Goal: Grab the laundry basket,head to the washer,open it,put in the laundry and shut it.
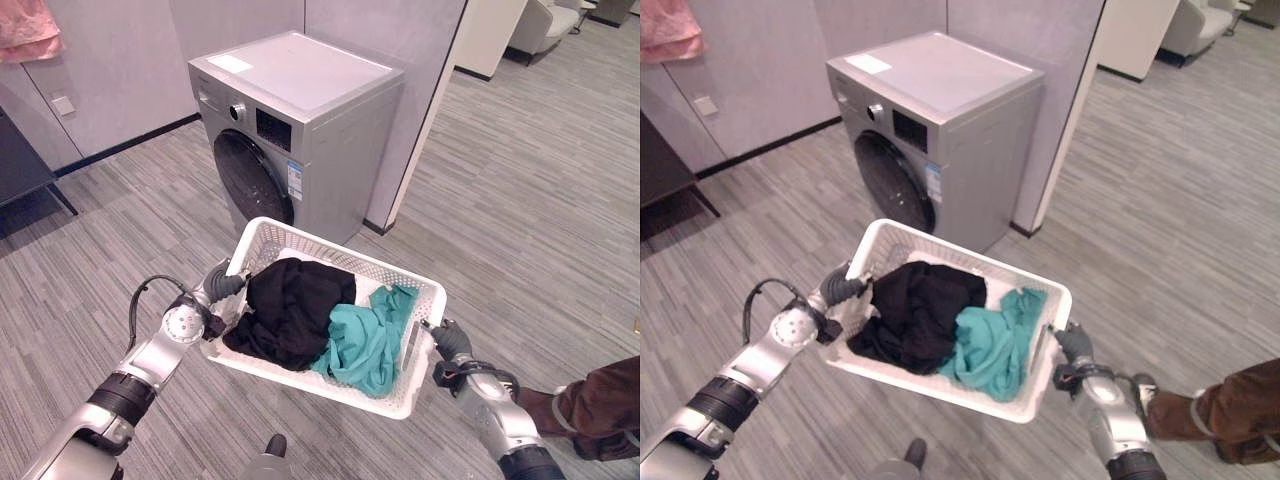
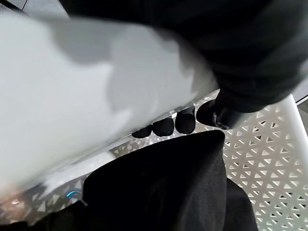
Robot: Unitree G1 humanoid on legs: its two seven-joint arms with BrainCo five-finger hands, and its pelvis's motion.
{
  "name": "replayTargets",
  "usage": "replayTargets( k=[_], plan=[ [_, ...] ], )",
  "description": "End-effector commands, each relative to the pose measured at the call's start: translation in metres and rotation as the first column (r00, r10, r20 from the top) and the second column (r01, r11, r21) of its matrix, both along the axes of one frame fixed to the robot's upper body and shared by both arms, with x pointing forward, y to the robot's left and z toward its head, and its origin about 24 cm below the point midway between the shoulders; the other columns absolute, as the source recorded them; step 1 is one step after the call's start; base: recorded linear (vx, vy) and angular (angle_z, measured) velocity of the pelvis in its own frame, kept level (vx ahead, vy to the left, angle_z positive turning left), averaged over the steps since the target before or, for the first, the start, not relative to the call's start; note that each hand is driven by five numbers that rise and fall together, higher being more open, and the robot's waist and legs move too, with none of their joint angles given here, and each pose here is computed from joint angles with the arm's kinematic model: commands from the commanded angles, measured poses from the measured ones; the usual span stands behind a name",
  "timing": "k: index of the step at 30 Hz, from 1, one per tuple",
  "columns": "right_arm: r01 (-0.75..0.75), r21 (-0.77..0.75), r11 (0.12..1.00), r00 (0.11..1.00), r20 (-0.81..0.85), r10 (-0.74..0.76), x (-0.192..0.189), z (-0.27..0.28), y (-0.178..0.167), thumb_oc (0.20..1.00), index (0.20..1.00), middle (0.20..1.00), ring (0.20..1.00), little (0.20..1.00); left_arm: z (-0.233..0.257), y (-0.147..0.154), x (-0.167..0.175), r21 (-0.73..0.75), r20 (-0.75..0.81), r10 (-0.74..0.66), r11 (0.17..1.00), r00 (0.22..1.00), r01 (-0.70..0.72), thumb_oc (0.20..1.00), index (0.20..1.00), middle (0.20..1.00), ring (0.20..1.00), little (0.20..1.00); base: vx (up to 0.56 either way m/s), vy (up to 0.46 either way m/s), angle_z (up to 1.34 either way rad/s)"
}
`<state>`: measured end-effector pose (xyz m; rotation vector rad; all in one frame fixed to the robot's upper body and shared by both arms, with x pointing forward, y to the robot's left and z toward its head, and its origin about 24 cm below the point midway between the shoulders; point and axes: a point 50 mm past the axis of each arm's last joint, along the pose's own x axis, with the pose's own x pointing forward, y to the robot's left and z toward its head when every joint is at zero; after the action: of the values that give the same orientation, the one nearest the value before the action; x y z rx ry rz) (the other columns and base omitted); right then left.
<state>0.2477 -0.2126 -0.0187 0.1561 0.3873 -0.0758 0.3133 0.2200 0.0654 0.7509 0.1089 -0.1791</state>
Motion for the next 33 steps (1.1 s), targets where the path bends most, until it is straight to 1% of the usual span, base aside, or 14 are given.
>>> replayTargets(
  k=[1, 33],
  plan=[
    [0.064, -0.043, 0.997, 0.983, 0.175, -0.056, 0.0018, 0.0307, -0.0332, 0.2, 0.2, 0.2, 0.2, 0.2, 0.0562, 0.0404, 0.0195, -0.088, 0.209, 0.165, 0.985, 0.964, -0.149, 0.2, 0.2, 0.2, 0.2, 0.2, 0.0, 0.0, 0.0],
    [0.042, -0.065, 0.997, 0.987, 0.156, -0.031, 0.0007, 0.0276, -0.0321, 0.2, 0.2, 0.2, 0.2, 0.2, 0.0545, 0.0482, 0.0167, -0.101, 0.205, 0.193, 0.979, 0.96, -0.175, 0.2, 0.2, 0.2, 0.2, 0.2, 0.0, 0.0, 0.0]
  ],
)
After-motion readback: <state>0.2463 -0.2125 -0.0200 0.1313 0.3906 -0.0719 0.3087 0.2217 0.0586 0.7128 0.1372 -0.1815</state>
